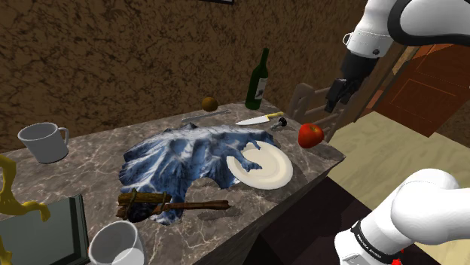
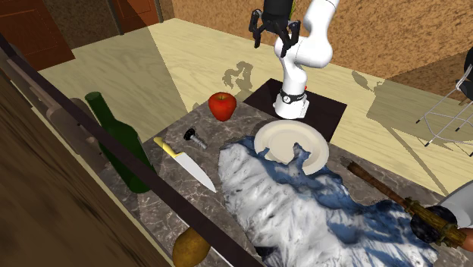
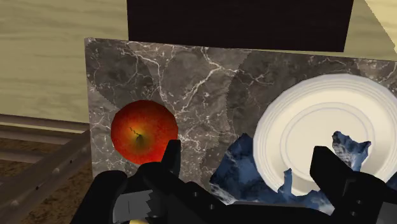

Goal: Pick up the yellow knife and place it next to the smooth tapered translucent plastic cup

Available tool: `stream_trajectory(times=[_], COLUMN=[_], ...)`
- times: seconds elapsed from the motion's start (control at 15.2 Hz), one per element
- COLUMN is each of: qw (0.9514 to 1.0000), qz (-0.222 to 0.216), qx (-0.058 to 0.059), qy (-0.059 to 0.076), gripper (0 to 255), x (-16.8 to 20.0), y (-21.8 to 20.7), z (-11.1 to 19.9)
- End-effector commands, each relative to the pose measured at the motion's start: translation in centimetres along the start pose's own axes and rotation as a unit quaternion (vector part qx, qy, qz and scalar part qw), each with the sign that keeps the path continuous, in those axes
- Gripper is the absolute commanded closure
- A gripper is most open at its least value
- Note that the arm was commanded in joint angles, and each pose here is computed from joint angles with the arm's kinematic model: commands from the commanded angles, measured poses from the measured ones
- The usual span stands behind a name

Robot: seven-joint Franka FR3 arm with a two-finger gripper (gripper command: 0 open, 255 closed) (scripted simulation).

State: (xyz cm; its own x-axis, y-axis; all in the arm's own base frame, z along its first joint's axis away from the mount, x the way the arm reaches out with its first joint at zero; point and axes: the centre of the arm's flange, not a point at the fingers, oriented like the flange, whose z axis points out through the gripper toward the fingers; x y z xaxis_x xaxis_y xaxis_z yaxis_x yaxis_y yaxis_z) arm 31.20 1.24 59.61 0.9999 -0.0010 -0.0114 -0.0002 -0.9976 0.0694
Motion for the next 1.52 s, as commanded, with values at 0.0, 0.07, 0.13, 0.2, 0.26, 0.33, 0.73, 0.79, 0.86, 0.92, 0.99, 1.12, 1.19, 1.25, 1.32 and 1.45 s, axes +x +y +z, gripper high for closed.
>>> stream_trajectory(times=[0.0,0.07,0.13,0.2,0.26,0.33,0.73,0.79,0.86,0.92,0.99,1.12,1.19,1.25,1.32,1.45], qw=[1.0000,0.9998,0.9990,0.9978,0.9961,0.9939,0.9705,0.9649,0.9588,0.9523,0.9453,0.9299,0.9215,0.9127,0.9034,0.8836], qz=[0.000,-0.021,-0.042,-0.062,-0.083,-0.104,-0.226,-0.246,-0.266,-0.286,-0.306,-0.345,-0.364,-0.383,-0.402,-0.439], qx=[0.000,-0.006,-0.013,-0.019,-0.026,-0.032,-0.070,-0.076,-0.082,-0.089,-0.095,-0.107,-0.113,-0.119,-0.124,-0.136], qy=[0.000,-0.004,-0.009,-0.013,-0.017,-0.021,-0.046,-0.050,-0.055,-0.059,-0.063,-0.071,-0.075,-0.079,-0.082,-0.090], gripper=[0,0,0,0,0,0,0,0,0,0,0,0,0,0,0,0], x=[0.0,0.9,1.9,2.8,3.8,4.8,10.9,11.9,12.9,14.0,15.0,17.1,18.1,19.1,20.1,22.1], y=[0.0,0.6,1.1,1.6,2.1,2.6,4.6,4.8,5.0,5.1,5.2,5.4,5.4,5.4,5.4,5.2], z=[0.0,0.7,1.4,2.2,2.9,3.6,8.0,8.8,9.6,10.3,11.1,12.7,13.5,14.3,15.1,16.8])
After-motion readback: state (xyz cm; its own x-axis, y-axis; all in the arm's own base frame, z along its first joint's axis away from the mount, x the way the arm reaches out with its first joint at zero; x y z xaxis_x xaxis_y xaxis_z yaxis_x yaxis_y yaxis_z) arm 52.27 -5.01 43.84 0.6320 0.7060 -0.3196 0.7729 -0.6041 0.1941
